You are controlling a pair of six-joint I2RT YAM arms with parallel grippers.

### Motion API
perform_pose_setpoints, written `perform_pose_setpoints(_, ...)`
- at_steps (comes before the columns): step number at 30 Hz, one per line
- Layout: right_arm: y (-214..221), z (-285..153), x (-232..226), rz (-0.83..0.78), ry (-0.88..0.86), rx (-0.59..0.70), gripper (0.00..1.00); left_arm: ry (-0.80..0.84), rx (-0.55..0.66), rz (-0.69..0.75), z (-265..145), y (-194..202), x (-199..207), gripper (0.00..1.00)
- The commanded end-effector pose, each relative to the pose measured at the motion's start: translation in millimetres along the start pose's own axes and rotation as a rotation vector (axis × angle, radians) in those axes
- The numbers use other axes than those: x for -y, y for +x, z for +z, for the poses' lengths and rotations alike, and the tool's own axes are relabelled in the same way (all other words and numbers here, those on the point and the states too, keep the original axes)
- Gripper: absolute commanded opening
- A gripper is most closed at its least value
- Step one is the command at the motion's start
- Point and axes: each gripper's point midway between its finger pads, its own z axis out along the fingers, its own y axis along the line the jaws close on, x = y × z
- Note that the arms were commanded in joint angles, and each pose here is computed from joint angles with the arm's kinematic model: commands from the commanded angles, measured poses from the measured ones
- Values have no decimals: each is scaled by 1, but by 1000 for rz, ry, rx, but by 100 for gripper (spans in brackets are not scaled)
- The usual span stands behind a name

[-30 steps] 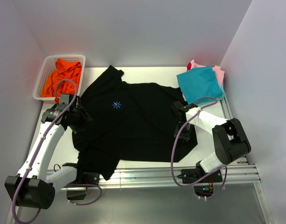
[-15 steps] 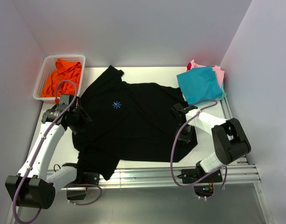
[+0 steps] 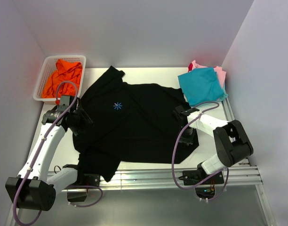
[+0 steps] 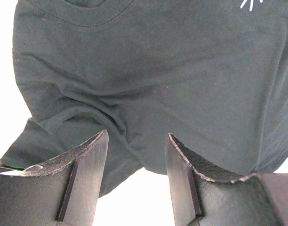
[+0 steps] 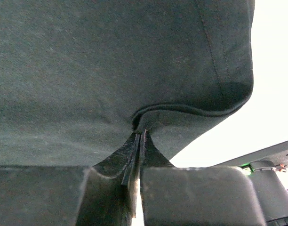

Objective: Fold and stack the t-shirts
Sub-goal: Flatten out the tshirt

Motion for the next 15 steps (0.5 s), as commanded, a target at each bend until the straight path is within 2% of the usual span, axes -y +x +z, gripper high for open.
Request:
perform_pose_setpoints(1, -4, -5, 4, 19, 4, 48, 1, 31, 11, 20, -3, -1, 2, 57)
perform_pose_setpoints(15, 1, -27, 23, 58, -20, 112, 0, 38, 0, 21, 2, 3, 2, 57)
